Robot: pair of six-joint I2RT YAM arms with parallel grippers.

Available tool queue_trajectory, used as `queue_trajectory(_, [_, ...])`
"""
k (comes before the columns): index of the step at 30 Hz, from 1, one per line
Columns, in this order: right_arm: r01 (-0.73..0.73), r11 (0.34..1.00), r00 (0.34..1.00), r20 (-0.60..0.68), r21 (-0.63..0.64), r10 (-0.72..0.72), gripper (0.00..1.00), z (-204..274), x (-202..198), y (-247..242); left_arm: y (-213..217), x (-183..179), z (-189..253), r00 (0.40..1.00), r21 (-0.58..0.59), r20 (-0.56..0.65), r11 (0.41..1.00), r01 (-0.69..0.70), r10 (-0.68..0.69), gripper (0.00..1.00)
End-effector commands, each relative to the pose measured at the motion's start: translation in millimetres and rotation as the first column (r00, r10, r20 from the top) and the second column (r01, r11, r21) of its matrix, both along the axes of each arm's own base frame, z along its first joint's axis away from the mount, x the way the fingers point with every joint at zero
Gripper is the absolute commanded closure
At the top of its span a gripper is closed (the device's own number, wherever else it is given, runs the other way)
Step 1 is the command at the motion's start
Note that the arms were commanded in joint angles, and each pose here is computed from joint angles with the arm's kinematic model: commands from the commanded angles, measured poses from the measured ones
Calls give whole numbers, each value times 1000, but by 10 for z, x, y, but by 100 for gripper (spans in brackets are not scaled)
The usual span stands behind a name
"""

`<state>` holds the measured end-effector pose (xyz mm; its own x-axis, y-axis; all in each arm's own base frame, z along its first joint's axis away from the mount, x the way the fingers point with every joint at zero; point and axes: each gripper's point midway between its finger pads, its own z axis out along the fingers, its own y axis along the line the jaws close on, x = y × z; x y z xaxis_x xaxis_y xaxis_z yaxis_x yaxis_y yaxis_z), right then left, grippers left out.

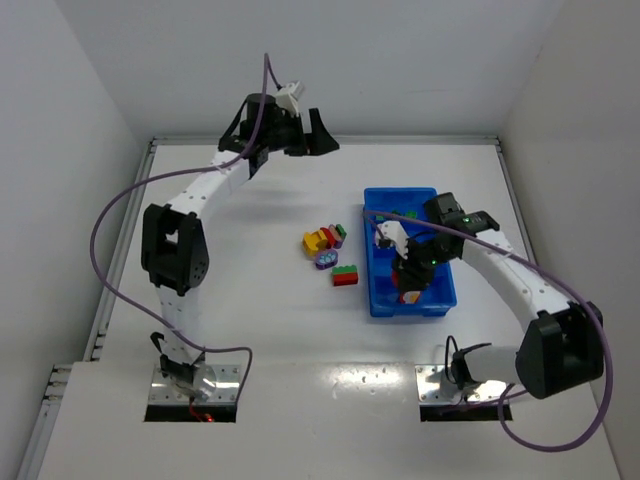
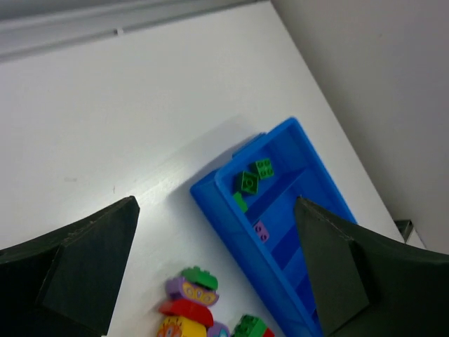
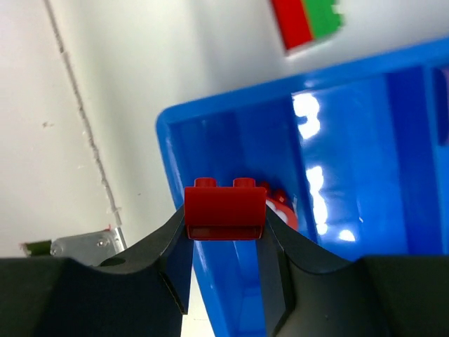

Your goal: Sort the legos into containers by color

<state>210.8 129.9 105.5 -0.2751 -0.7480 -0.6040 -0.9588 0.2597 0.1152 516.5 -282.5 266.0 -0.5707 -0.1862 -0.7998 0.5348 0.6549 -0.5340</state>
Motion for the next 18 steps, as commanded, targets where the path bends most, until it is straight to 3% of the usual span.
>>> queue_trajectory(1, [-121,992,993,7,25,121,100,2,-32,191,191,-183,326,996,14,80,1000,26,-27,1])
queue_trajectory(5, [-172,985,984,-47,-6,172,100,-138,-116,246,318,-245,355,996,-7,79,999,40,-40,1])
queue_trajectory(18, [-159,986,987,21,-49,160,95,-318,89,393,592,-262,242,998,49,59,999,-8,5,1])
